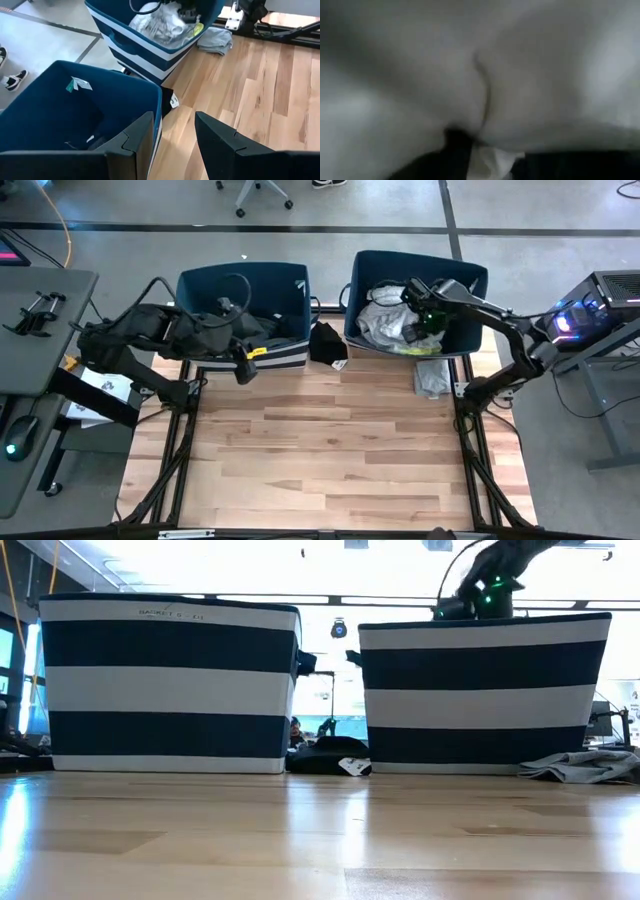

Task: Sort clothes
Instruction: Put the white underwear into the right laundry bin, then put the gray underwear into the right laundry bin

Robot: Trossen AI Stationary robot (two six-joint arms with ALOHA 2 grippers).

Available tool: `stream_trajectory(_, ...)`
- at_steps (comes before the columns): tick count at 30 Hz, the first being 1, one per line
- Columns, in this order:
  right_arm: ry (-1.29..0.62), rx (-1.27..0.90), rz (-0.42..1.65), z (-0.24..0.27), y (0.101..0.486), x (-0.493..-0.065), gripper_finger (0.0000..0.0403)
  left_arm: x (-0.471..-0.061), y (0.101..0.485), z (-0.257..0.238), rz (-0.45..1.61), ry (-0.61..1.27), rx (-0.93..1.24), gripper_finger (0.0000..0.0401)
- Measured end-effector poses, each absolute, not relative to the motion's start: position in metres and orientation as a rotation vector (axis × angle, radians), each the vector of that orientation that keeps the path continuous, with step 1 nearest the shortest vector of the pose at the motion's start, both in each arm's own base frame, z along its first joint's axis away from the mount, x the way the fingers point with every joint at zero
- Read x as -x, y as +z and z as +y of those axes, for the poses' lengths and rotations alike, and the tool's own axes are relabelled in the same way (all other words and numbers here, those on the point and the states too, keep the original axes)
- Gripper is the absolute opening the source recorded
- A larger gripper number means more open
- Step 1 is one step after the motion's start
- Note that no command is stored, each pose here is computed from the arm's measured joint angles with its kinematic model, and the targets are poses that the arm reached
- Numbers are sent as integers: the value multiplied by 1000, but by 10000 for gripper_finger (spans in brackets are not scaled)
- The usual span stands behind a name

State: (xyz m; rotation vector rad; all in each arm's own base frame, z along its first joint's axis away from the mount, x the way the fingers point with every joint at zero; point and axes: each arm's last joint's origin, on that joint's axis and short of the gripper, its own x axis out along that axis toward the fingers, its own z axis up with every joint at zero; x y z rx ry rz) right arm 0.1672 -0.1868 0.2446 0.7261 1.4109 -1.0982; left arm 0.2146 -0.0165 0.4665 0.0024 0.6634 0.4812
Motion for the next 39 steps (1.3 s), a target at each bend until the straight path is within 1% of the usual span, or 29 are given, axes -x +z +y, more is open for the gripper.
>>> stream_trajectory(2,-1096,-732,1438,-184,258,-163,174,-217,465,-17,667,482,-2,131)
stream_trajectory(4,-1105,-709,1382,-182,283,-163,181,-220,465,-17,665,482,-2,131)
stream_trajectory(5,-1116,-696,1351,-180,297,-162,182,-220,465,-17,660,483,-1,131)
stream_trajectory(8,-1162,-658,1349,-172,331,-157,183,-222,467,-17,633,484,10,131)
stream_trajectory(11,-1199,-633,1261,-162,364,-154,183,-224,469,-17,616,476,-2,131)
stream_trajectory(16,-1094,-615,1048,-135,399,-157,183,-224,469,-17,609,475,-3,131)
stream_trajectory(21,-883,-496,964,-86,410,-167,183,-224,470,-17,605,473,-5,131)
stream_trajectory(23,-736,-438,942,-61,407,-177,183,-225,470,-17,606,466,-23,131)
stream_trajectory(26,-556,-380,981,-21,391,-191,183,-226,471,-17,595,453,-51,131)
stream_trajectory(29,-513,-416,1020,12,361,-203,183,-227,473,-17,588,442,-78,131)
stream_trajectory(31,-560,-492,1058,28,336,-207,183,-227,473,-17,585,436,-94,131)
stream_trajectory(33,-678,-602,1103,37,308,-207,183,-227,474,-17,583,432,-108,131)
stream_trajectory(36,-915,-760,1166,38,272,-198,183,-228,475,-17,575,427,-119,131)
stream_trajectory(39,-1050,-821,1234,32,243,-188,189,-229,476,-17,556,426,-114,131)
